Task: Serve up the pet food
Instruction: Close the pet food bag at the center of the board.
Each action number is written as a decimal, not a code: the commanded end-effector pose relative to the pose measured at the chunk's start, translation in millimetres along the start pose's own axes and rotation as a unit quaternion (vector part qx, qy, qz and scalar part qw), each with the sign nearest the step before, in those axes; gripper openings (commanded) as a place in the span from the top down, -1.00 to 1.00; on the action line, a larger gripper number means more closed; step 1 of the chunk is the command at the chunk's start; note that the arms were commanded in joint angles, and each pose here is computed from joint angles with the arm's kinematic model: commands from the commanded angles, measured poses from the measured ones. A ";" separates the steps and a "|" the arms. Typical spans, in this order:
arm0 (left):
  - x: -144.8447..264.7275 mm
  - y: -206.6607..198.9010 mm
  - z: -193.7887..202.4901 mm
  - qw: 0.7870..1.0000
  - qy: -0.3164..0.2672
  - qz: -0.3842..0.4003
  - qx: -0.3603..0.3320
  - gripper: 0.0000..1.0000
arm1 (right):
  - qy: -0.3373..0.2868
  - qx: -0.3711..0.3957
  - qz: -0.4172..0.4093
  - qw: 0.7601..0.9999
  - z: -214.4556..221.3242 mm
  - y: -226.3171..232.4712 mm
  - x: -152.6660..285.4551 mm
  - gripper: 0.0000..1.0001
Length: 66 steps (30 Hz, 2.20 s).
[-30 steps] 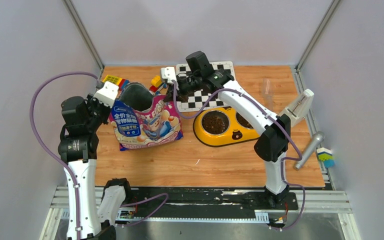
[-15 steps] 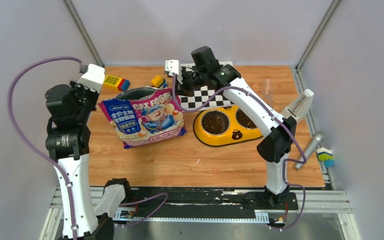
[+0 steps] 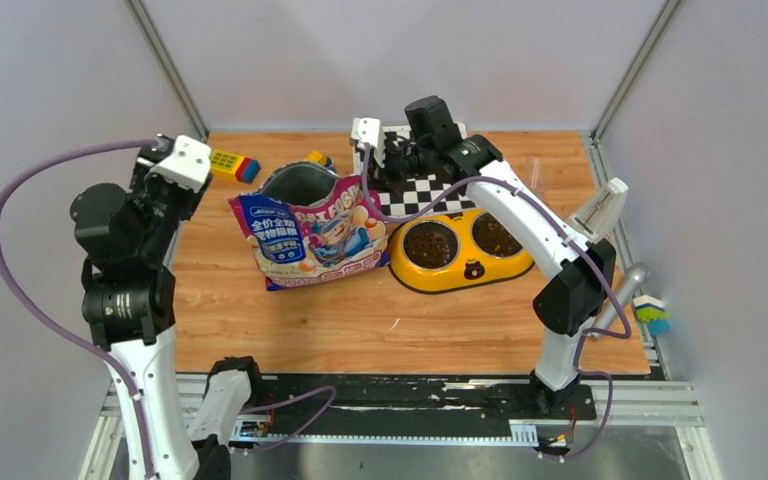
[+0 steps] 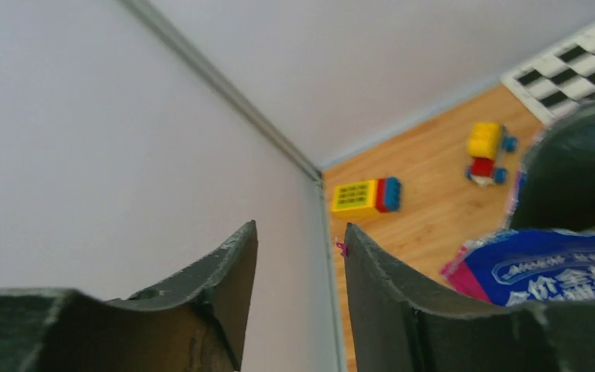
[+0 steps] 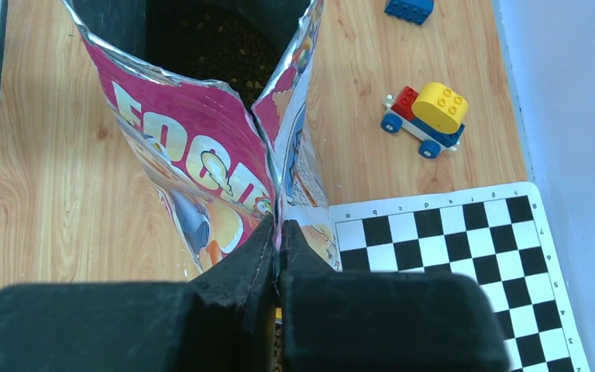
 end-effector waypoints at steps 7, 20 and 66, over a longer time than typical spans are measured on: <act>-18.9 -104.6 -8.6 0.932 -0.110 0.346 0.006 -0.46 | -0.109 0.091 0.037 0.989 -67.0 -2.1 39.5 1.00; -46.0 -141.0 35.0 0.899 -0.044 0.433 -0.047 -0.37 | -0.108 0.098 0.035 0.989 -65.6 -4.4 59.7 1.00; -35.3 -142.3 85.7 0.859 0.042 0.502 -0.091 0.40 | -0.094 0.102 0.054 0.989 -60.3 -13.5 63.9 1.00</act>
Point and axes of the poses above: each gripper's point midway between its finger pads, its own x axis back along the fingers, its own y axis along the line the jaws close on, z = x × y, the point moved 3 cm from there along x, back along the fingers, and after that the axes turned 4 degrees about -x, right-handed, at the moved point
